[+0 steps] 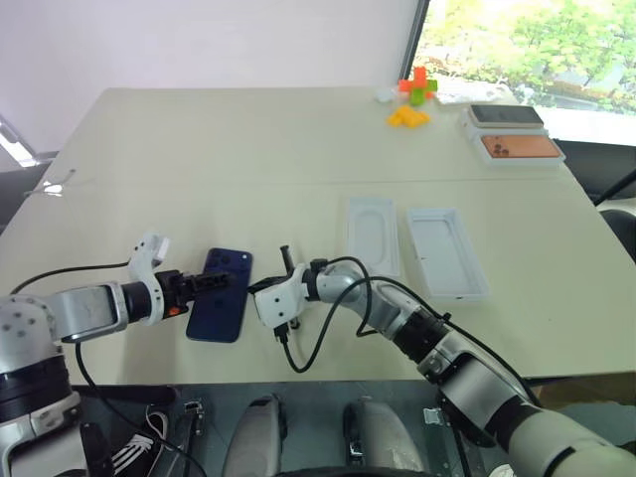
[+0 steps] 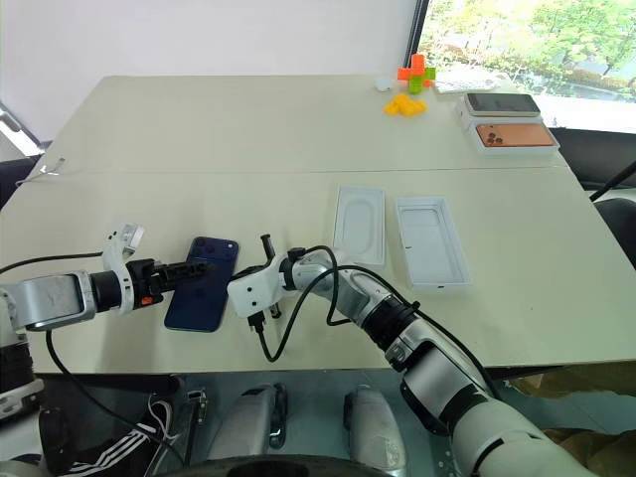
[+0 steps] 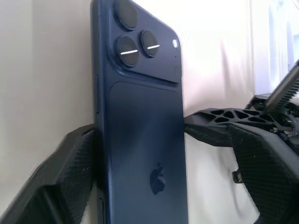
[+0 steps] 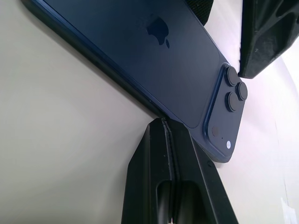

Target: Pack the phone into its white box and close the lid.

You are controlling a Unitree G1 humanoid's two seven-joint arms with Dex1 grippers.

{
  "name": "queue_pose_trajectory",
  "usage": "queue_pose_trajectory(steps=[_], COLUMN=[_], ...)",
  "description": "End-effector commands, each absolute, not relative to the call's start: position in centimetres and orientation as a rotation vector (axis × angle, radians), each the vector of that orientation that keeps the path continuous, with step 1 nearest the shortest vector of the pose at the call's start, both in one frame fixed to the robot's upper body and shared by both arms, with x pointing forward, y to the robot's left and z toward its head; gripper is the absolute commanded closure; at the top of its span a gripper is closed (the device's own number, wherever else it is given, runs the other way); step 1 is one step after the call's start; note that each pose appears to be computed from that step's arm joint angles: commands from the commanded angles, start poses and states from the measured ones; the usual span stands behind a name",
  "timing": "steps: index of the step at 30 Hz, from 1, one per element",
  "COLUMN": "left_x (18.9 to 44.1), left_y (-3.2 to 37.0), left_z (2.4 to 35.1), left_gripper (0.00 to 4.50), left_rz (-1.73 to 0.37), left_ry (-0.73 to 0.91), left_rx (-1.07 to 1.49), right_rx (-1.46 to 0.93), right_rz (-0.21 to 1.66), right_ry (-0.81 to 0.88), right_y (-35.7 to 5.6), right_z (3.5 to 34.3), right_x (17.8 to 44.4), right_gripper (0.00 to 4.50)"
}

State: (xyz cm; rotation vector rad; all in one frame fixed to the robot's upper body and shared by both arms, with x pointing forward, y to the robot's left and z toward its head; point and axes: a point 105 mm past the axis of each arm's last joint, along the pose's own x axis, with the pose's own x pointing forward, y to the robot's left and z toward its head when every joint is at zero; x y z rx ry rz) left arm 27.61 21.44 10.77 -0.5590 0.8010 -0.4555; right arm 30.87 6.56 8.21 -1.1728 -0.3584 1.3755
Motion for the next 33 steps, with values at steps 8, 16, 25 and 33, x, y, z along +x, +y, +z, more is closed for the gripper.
queue_pose_trajectory(steps=[8,16,25,33], left_x=[26.6,26.5,26.7,26.5], left_y=[20.3,20.5,21.6,21.3], left_z=[9.4,9.3,10.8,12.9], left_gripper=[4.49,4.49,4.49,4.5], left_rz=[-0.503,-0.5,-0.531,-0.668], left_ry=[0.876,0.884,0.805,0.687], left_rx=[-0.576,-0.571,-0.708,-0.872], right_rx=[-1.158,-1.165,-0.738,-0.278], right_rz=[1.37,1.347,1.323,1.314], right_ry=[-0.398,-0.392,-0.328,-0.167], right_y=[6.9,6.3,2.4,-1.4], right_z=[9.3,9.7,15.9,20.2], right_x=[30.8,31.5,31.0,29.8], right_gripper=[4.5,4.5,4.5,2.07])
